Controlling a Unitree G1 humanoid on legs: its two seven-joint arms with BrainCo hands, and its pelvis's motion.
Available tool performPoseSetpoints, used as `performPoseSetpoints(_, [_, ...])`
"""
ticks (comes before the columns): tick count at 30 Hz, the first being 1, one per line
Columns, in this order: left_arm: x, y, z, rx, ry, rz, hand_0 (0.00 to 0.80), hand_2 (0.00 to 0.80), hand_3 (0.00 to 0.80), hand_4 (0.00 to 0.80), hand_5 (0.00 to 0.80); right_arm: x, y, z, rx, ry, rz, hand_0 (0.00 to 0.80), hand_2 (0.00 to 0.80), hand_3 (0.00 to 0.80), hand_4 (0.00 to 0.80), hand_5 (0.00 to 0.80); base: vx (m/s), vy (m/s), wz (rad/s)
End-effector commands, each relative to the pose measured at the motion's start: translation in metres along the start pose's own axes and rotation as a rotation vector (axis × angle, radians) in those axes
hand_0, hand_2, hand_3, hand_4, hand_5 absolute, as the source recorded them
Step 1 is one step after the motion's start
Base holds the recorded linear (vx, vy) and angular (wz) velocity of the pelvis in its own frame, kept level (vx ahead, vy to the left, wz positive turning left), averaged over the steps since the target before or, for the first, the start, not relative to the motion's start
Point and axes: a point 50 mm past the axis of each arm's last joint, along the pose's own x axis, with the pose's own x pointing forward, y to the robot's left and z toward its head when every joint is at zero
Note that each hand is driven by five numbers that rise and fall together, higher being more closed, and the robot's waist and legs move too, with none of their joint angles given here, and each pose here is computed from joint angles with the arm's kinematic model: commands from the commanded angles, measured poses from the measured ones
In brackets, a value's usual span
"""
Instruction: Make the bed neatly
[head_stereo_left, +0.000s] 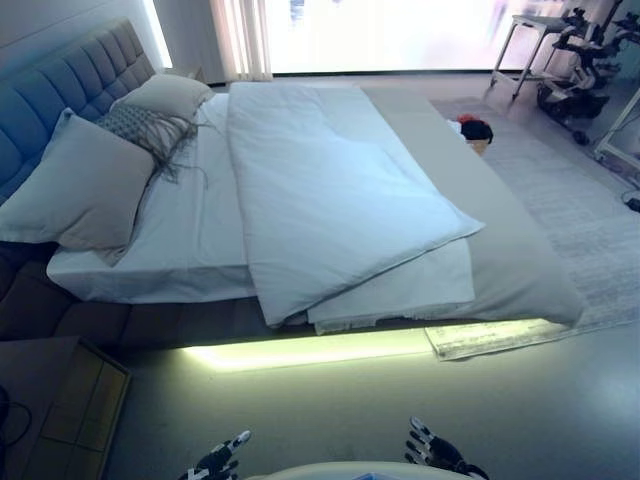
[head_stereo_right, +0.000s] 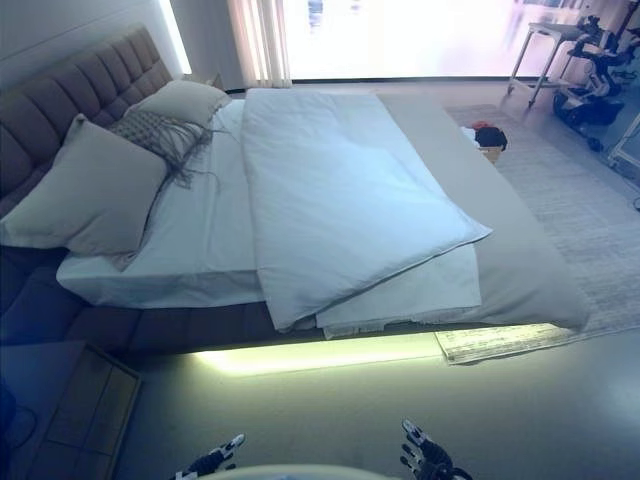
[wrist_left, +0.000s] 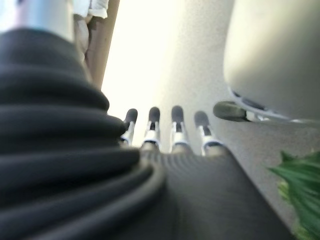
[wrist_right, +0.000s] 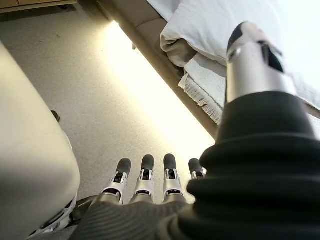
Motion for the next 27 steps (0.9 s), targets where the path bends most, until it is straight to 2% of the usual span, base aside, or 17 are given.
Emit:
performPoseSetpoints(1, [0.007,-0.021,0.007,-0.051,-0.005,-0.055,0.0,0.0,0.0,0.0,0.0,0.007,0.011,0.011,-0.017,-0.005,0.017,0.0,0.0,0.0,0.0,0.0,0.0,0.0,0.0])
performPoseSetpoints(18, [0.007,-0.022,0.011,-0.044,-0.022,-0.044,0.0,0.0,0.0,0.0,0.0,0.01,0.021,0.009,-0.054,0.032,0.071,0.0,0.0,0.0,0.0,0.0,-0.002,0.0,0.0])
performPoseSetpoints(27, [0.007,-0.019,0.01,-0.053,-0.014,-0.03,0.0,0.0,0.0,0.0,0.0,0.011,0.023,0.009,-0.007,0.026,0.08,0.0,0.0,0.0,0.0,0.0,0.0,0.0,0.0])
